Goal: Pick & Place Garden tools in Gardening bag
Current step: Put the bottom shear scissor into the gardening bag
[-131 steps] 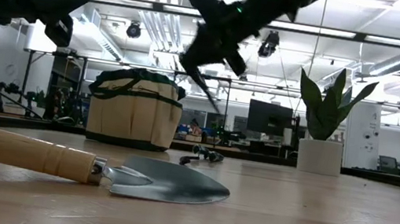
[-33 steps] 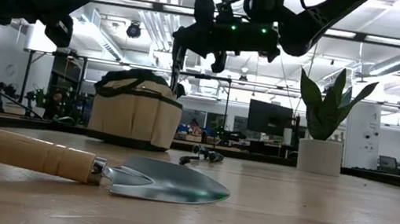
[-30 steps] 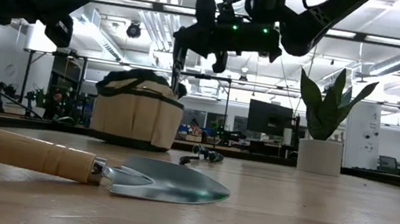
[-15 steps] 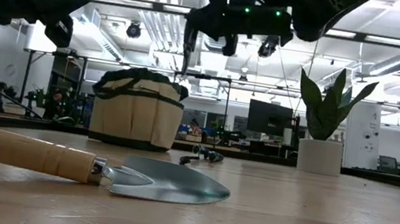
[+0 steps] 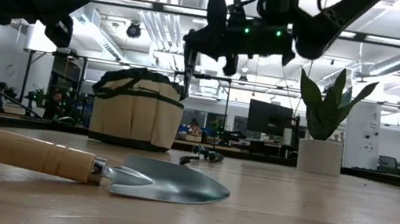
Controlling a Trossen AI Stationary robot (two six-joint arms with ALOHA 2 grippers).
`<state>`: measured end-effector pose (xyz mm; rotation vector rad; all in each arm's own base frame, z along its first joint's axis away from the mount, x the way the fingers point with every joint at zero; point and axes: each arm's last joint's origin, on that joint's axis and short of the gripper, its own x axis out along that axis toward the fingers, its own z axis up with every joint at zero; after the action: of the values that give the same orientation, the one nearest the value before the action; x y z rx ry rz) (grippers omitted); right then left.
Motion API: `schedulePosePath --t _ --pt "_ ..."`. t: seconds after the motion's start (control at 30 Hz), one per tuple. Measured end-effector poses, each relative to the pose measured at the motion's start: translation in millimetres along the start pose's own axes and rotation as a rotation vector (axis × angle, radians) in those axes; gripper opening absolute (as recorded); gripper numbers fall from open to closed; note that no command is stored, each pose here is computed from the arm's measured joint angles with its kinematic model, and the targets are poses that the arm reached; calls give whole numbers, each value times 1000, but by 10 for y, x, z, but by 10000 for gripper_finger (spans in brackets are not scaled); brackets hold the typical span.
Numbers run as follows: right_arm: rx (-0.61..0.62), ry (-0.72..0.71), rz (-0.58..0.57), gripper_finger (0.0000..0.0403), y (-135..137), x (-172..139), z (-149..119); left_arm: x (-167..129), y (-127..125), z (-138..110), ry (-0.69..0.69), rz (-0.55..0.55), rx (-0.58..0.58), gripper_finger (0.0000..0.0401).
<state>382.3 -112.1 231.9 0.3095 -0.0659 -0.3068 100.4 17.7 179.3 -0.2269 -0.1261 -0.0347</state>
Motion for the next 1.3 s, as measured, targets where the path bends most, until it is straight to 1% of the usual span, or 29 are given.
schedulePosePath --t 0.07,0.23,0.57,0.93,1.13,1.3 --pt "14 -16 8 54 -3 29 -38 0 0 0 0 0 0 10" --pt "20 -60 21 54 15 95 22 0 0 0 0 0 0 10" --pt "-2 -19 7 54 -14 85 -71 0 1 -1 1 0 0 10" --pt "-4 -12 -22 54 -40 58 -122 0 1 -1 1 0 0 10" --pt "-6 -31 -19 54 -32 64 -98 0 0 -1 1 0 0 10" --pt "18 -55 -21 54 -71 127 -234 0 1 -1 1 0 0 10"
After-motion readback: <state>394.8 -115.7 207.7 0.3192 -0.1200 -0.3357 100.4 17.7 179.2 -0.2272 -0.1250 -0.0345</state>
